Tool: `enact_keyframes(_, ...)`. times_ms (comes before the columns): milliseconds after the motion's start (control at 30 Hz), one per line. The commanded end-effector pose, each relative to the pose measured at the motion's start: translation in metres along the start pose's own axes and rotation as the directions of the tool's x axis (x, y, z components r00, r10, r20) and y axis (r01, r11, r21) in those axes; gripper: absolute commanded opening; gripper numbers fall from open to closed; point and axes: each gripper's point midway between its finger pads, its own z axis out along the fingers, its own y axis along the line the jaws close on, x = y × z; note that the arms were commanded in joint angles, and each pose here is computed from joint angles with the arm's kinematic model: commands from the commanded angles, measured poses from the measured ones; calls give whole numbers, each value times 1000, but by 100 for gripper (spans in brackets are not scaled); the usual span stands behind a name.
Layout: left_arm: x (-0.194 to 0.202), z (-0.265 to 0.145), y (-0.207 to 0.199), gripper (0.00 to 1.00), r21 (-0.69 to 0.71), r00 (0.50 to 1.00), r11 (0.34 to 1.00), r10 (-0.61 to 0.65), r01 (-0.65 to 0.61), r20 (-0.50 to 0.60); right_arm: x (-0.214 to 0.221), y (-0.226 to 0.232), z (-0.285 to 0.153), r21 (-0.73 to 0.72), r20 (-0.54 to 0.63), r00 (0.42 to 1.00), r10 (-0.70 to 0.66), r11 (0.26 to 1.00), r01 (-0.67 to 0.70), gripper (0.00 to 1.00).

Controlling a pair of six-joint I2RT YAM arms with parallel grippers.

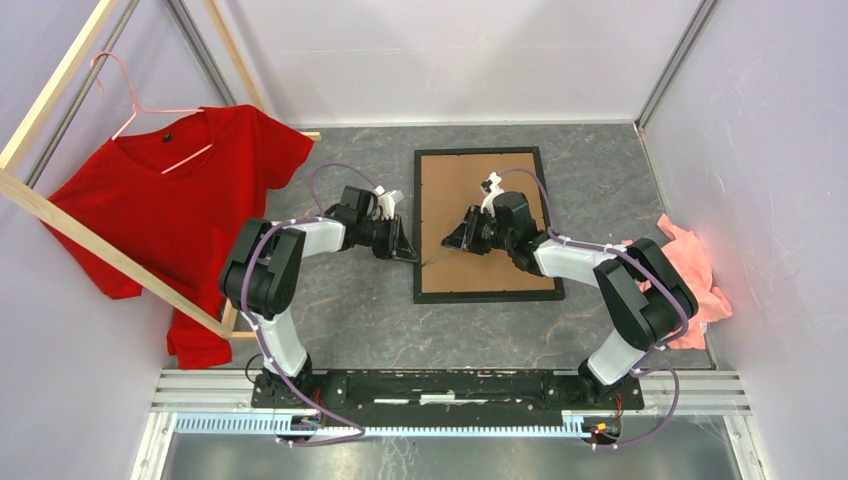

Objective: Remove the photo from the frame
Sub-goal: Release the photo frame item from the photo frame.

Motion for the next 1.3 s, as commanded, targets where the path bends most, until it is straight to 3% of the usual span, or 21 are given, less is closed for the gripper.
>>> enact_keyframes(0, 5, 14, 7, 9, -79, 1000, 997, -17, 15, -23, 18, 31, -6, -59, -71, 997, -23, 998, 19, 0)
enact_keyframes(1267, 6, 36, -7, 2, -154, 1000, 988, 25, -26, -11, 42, 135, 7, -201, -222, 970, -93, 978, 48, 0)
